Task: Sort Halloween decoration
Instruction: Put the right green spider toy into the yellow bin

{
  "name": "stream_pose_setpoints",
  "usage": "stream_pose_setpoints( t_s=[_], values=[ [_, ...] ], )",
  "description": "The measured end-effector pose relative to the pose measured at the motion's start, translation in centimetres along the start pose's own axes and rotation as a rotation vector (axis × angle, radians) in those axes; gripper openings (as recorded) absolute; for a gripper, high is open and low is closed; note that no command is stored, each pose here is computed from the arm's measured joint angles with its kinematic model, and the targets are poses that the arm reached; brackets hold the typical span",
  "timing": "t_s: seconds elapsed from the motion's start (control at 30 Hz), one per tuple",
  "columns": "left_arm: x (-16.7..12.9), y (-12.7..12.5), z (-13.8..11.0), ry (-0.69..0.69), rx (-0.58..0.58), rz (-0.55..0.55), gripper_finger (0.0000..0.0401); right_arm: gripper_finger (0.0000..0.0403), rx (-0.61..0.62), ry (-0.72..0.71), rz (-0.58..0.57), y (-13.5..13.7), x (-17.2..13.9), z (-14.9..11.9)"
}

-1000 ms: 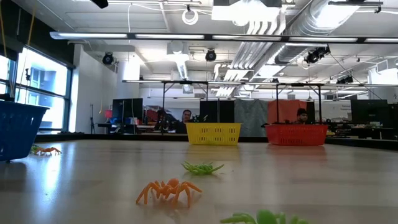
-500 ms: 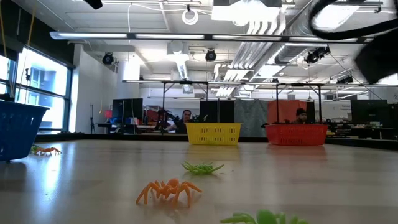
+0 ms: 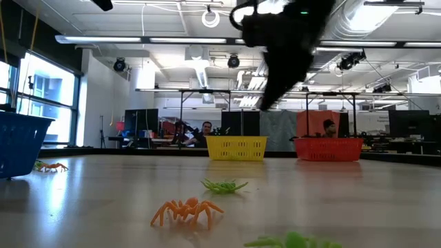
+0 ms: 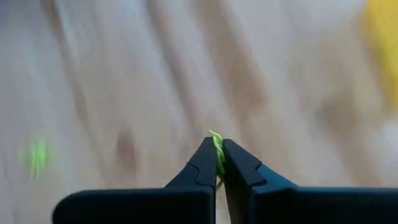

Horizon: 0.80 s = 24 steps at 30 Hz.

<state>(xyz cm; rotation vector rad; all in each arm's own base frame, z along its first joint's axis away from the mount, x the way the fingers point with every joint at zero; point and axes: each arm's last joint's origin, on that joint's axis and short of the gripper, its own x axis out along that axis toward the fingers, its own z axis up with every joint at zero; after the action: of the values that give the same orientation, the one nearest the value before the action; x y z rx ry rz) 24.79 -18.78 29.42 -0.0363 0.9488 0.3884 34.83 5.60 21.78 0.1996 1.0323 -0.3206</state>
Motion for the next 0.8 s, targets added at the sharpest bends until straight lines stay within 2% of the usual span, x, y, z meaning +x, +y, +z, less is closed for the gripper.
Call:
stream_pose_setpoints(
  t_s=[0.17, 0.33, 0.57, 0.8],
  values=[
    [0.0, 0.0, 0.0, 0.002, 0.009, 0.002, 0.0142, 0.0, 0.039, -0.191, -0.026, -4.9, -0.4, 5.5],
    [0.0, 0.0, 0.0, 0.003, 0.01, 0.003, 0.0142, 0.0, 0.09, -0.256, -0.083, -9.6, -0.8, 8.0],
    [0.0, 0.0, 0.0, 0.002, 0.037, 0.004, 0.0142, 0.0, 0.193, -0.167, -0.161, -15.1, 0.7, 7.3],
    [0.0, 0.1, 0.0, -0.001, 0.037, 0.007, 0.0142, 0.0, 0.231, -0.053, -0.195, -17.0, 3.2, 6.2]
  ],
)
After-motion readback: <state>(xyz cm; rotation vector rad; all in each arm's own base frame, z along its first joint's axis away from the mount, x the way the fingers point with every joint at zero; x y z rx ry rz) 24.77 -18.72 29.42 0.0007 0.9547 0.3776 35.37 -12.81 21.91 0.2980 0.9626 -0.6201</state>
